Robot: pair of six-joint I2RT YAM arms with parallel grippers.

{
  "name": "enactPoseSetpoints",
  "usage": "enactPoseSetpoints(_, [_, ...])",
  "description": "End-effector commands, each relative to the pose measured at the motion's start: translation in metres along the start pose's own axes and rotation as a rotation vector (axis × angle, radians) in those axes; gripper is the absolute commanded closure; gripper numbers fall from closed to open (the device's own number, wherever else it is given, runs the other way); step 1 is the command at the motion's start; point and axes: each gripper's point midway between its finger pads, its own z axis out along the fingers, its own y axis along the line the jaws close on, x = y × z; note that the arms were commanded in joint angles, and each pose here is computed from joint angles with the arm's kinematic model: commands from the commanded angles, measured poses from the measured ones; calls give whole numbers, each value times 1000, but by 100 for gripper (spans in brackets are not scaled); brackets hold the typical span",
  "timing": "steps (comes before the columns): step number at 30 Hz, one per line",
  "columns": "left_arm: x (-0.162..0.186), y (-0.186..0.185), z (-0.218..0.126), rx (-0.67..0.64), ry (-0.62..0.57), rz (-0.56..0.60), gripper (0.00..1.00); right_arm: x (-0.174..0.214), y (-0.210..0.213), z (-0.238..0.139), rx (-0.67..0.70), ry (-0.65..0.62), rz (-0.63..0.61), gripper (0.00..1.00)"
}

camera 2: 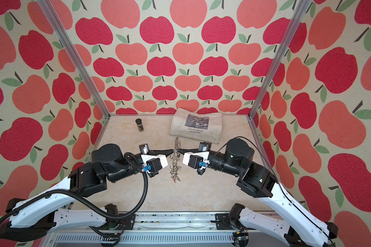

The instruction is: Put the keys on the keyring

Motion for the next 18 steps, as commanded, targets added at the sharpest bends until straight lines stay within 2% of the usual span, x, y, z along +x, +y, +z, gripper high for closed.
enactPoseSetpoints(1, [-13, 7, -6, -4, -33, -23, 100, -17, -7, -8, 27, -57, -19, 100])
enactPoseSetpoints(18, [-6, 2, 1, 51, 31, -53, 100, -23, -4, -11, 16, -86, -14, 100])
